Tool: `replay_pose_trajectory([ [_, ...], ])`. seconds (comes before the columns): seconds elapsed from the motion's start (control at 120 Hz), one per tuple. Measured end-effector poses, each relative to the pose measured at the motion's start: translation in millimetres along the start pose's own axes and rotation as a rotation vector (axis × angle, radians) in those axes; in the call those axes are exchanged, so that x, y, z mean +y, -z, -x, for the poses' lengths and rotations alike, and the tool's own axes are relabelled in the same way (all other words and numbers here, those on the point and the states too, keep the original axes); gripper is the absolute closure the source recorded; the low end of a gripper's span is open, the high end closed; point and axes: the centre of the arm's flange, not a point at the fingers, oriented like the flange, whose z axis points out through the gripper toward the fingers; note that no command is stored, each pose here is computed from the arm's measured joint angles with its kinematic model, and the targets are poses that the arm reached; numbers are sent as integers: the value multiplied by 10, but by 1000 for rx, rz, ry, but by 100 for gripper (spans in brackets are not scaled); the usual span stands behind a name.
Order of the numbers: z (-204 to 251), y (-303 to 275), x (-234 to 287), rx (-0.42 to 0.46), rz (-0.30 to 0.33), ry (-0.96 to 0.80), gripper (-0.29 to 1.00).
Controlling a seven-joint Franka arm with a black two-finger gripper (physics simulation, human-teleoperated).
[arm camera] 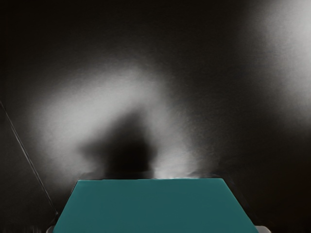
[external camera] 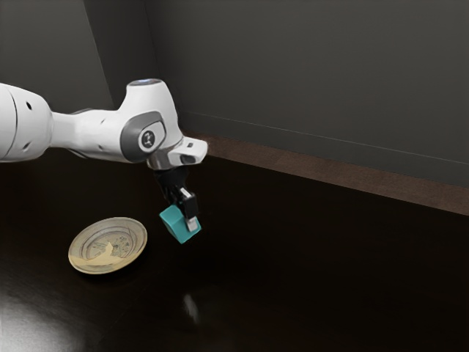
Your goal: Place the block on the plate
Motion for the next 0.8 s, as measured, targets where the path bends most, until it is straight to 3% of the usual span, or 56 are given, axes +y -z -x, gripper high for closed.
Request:
replay_pose_trajectory([
  [0.183, 463, 12, -404, -22, 3, 94, 28],
  [0.492, 991, 79, -1227, -45, -59, 232, 28],
  [0.8, 1118, -252, -1659, -111, -107, 288, 28],
])
